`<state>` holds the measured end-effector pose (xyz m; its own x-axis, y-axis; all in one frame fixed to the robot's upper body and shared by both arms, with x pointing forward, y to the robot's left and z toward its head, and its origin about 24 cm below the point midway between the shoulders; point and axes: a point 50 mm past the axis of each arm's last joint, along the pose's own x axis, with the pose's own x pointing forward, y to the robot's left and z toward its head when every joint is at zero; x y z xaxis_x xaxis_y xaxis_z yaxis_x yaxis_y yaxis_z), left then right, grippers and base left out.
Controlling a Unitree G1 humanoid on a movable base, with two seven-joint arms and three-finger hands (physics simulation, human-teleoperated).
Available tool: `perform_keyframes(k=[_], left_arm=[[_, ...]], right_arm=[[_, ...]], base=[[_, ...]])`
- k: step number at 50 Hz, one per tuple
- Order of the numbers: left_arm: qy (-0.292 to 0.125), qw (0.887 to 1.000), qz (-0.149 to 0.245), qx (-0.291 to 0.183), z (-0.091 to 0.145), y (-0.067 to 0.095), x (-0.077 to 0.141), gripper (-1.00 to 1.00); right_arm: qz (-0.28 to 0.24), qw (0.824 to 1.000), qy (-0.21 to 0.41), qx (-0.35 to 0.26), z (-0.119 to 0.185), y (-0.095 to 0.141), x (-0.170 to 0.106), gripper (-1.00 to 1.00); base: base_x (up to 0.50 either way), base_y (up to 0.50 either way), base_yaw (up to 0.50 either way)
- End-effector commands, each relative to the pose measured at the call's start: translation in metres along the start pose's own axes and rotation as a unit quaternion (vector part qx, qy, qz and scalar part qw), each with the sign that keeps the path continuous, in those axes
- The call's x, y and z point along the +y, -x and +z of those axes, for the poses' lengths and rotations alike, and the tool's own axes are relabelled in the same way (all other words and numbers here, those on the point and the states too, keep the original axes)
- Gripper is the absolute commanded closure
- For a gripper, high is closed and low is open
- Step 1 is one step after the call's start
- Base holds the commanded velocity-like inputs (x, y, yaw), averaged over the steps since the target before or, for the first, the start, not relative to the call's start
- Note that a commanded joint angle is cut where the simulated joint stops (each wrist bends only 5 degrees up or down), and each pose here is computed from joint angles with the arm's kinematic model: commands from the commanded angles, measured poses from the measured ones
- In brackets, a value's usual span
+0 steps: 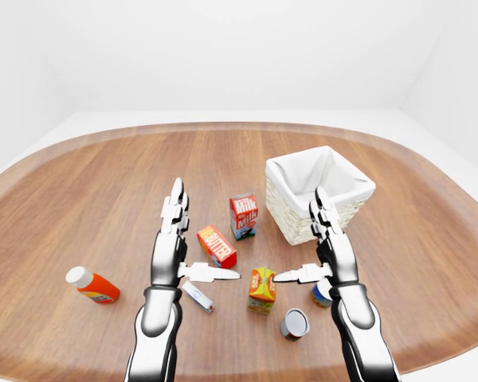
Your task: Pick up the alphabet soup and the tomato sauce, and put them in the basket.
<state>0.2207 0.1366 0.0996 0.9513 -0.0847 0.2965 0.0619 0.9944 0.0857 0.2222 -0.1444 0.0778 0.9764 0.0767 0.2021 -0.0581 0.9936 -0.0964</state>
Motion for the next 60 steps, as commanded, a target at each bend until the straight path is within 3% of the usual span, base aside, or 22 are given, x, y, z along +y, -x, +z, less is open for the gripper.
perform_keyframes(k=[1, 25, 32, 47, 60], left_arm=[[0.001, 1.0, 0.0, 0.0, 0.0, 0.0, 0.0, -1.0], [0.006, 1.0, 0.006, 0.007, 0.001, -0.005, -0.001, -1.0], [0.005, 1.0, 0.003, 0.007, 0.001, -0.004, -0.001, -1.0], [0.003, 1.0, 0.0, 0.008, 0.001, -0.002, -0.002, -1.0], [0.003, 1.0, -0.001, 0.009, 0.001, -0.001, -0.002, -1.0]], right_arm=[[0.007, 1.0, -0.001, 0.004, -0.001, 0.003, 0.002, -1.0], [0.004, 1.0, 0.011, 0.001, 0.001, 0.004, -0.001, -1.0], [-0.019, 0.998, 0.06, -0.007, 0.007, 0.006, -0.016, -1.0], [-0.017, 0.99, 0.14, -0.022, 0.023, 0.014, -0.032, -1.0], [0.005, 0.962, 0.273, 0.011, 0.025, 0.022, -0.042, -1.0]], base=[[0.0, 0.0, 0.0], [0.0, 0.0, 0.0], [0.0, 0.0, 0.0], [0.0, 0.0, 0.0], [0.0, 0.0, 0.0]])
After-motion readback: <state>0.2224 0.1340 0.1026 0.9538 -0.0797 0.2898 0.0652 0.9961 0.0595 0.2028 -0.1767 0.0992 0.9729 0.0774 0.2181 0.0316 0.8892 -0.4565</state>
